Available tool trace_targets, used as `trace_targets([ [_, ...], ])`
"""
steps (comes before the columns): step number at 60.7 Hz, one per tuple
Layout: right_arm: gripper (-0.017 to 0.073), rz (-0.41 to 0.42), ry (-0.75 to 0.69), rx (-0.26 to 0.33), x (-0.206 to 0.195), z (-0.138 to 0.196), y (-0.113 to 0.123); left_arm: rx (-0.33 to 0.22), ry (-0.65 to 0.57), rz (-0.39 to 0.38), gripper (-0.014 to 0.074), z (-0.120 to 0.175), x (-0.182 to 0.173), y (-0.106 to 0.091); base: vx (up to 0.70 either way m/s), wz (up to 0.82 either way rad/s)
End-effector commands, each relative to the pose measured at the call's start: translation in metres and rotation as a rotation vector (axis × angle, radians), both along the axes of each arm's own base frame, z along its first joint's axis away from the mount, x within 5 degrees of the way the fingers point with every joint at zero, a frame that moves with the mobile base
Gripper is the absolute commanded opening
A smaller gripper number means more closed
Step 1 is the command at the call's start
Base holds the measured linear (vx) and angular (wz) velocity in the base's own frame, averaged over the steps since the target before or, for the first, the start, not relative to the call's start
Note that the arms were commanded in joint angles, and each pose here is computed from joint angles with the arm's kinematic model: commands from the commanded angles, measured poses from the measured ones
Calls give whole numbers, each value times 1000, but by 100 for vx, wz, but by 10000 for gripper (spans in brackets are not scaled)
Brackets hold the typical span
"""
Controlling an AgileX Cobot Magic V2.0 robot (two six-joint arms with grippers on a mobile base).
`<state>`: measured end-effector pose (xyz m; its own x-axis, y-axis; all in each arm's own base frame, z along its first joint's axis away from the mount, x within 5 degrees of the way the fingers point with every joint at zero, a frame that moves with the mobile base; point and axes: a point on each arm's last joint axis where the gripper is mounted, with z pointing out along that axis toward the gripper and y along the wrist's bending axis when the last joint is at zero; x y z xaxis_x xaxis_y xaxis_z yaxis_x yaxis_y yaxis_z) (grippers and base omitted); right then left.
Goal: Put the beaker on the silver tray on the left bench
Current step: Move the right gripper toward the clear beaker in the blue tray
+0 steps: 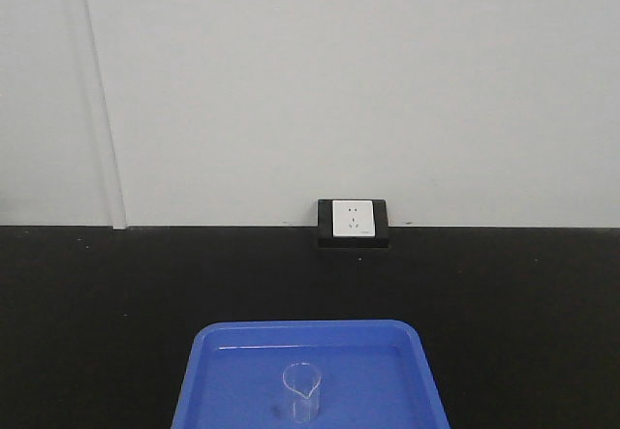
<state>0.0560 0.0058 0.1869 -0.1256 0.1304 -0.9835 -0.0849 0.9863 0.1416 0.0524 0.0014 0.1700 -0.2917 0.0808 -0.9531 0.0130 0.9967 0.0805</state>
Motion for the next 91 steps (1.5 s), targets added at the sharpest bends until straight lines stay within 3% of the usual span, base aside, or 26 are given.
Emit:
trace_targets([
  [1, -11, -2, -94, -13, 0, 7, 0, -5, -63, -10, 1, 0, 2, -1, 0, 0],
  [20, -11, -2, -106, -2, 0, 8, 0, -5, -63, -10, 1, 0, 2, -1, 0, 0],
  [27, -11, -3, -199, 4, -1, 19, 0, -5, -63, -10, 1, 0, 2, -1, 0, 0],
  [31, -11, -4, -258, -12, -3, 34, -1, -5, -63, -10, 1, 0, 2, -1, 0, 0],
  [39, -11, -10, -359, -117, -4, 82, 0, -5, -63, -10, 1, 0, 2, -1, 0, 0],
  [46, -11, -10, -399, -173, 12, 125, 2, -5, -63, -10, 1, 0, 2, -1, 0, 0],
  [52, -11, -6, -401, -182, 42, 158, 5, -5, -63, -10, 1, 0, 2, -1, 0, 0],
  [59, -11, 3, -370, -175, 80, 171, 9, -5, -63, -10, 1, 0, 2, -1, 0, 0],
  [77, 11, 25, -276, -173, 146, 147, 17, -5, -63, -10, 1, 0, 2, -1, 0, 0],
  [91, 201, 30, -192, -75, 163, 130, 19, -5, -63, -10, 1, 0, 2, -1, 0, 0],
])
